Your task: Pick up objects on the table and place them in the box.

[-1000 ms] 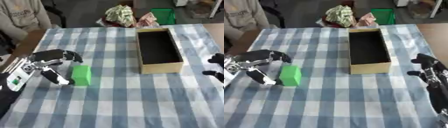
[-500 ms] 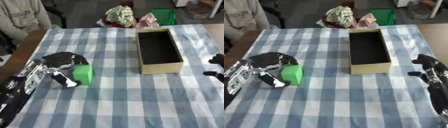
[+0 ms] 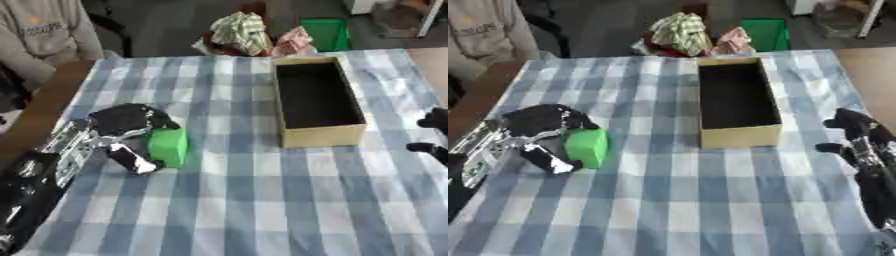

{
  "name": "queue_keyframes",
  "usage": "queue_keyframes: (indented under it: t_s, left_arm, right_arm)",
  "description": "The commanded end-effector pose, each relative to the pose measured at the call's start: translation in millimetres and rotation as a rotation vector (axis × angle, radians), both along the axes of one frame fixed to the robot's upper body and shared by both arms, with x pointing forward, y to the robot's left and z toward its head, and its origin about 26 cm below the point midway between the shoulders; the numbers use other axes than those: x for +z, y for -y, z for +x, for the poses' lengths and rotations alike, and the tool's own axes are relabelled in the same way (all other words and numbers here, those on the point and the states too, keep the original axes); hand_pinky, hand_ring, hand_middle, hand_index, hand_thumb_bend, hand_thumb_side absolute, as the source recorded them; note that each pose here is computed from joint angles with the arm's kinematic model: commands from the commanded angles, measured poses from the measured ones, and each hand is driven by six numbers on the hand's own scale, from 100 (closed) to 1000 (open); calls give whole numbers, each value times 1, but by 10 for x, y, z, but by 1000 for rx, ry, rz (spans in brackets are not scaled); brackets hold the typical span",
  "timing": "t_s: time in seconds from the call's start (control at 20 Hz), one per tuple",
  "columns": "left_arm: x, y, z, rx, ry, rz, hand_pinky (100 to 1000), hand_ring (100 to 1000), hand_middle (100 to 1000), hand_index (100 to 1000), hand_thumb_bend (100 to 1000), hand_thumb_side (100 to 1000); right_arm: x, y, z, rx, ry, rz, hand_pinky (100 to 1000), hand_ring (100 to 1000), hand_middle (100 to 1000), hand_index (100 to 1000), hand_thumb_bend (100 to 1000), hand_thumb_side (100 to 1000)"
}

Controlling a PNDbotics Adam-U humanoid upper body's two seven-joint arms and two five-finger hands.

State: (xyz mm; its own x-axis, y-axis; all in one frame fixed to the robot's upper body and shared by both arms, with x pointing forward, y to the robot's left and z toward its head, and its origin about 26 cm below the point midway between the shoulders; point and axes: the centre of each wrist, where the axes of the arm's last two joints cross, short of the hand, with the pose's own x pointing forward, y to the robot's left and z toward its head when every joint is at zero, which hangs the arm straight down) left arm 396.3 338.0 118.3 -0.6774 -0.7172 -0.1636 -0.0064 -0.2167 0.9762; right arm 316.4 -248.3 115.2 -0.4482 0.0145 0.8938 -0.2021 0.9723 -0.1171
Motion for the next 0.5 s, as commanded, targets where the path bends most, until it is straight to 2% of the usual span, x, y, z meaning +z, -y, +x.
queue_keyframes:
  t_s: [0.05, 0.25, 0.35, 0.5]
  left_arm:
    - [-19, -36, -7, 6, -25, 10, 679, 540, 468, 836, 238, 368]
    - [64, -33, -31, 1, -6, -58, 643, 465, 351, 807, 146, 322]
    - [133, -22, -48, -7, 7, -97, 638, 455, 335, 804, 109, 306]
    - [300, 5, -78, -32, 33, -158, 637, 448, 325, 801, 100, 286]
  right_arm:
    - [45, 10, 5, 2, 14, -10, 645, 1000, 678, 822, 100, 618]
    - [41, 13, 5, 0, 13, -9, 645, 1000, 678, 822, 100, 619]
    - [40, 14, 5, 0, 13, -9, 645, 1000, 678, 822, 100, 618]
    - [38, 16, 4, 0, 12, -10, 645, 1000, 679, 822, 100, 618]
